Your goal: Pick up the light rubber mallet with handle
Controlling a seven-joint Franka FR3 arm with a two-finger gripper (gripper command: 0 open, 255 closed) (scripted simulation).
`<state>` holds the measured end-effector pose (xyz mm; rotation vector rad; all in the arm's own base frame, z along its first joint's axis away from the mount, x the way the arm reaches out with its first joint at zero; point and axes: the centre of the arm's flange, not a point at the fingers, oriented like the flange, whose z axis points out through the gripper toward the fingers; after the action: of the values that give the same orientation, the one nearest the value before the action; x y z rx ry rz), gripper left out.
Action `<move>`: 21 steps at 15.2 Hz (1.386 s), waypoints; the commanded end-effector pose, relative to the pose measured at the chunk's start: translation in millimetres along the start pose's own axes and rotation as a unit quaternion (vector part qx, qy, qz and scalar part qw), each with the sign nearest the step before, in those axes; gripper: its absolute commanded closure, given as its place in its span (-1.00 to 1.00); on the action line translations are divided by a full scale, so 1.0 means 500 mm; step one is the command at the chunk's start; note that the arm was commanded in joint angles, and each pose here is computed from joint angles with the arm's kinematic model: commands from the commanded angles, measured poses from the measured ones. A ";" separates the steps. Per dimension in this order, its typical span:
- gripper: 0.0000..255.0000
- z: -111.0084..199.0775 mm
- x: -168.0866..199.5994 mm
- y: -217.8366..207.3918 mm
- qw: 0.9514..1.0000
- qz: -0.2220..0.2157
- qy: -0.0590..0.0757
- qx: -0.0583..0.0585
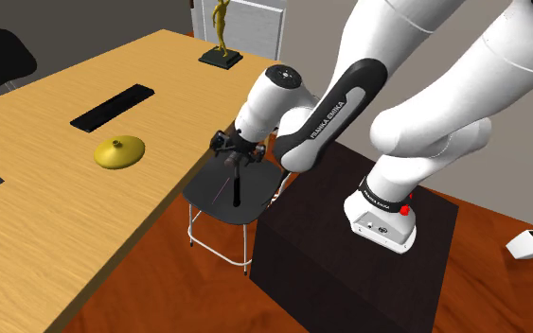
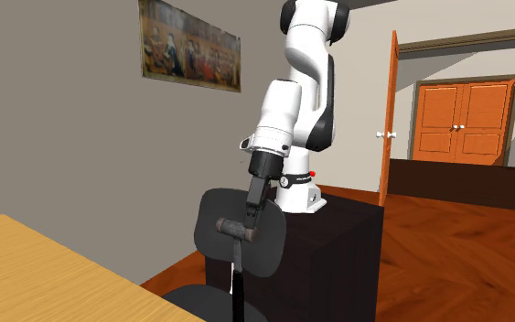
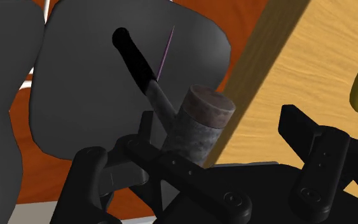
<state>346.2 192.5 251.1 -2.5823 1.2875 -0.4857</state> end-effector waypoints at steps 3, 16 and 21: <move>-1.00 0.045 -0.010 0.016 1.000 0.001 -0.001 0.001; 1.00 0.035 -0.008 0.012 1.000 0.001 -0.001 0.001; 1.00 -0.014 0.002 -0.006 1.000 0.001 -0.001 0.001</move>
<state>346.3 192.3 251.8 -2.5794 1.2903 -0.4870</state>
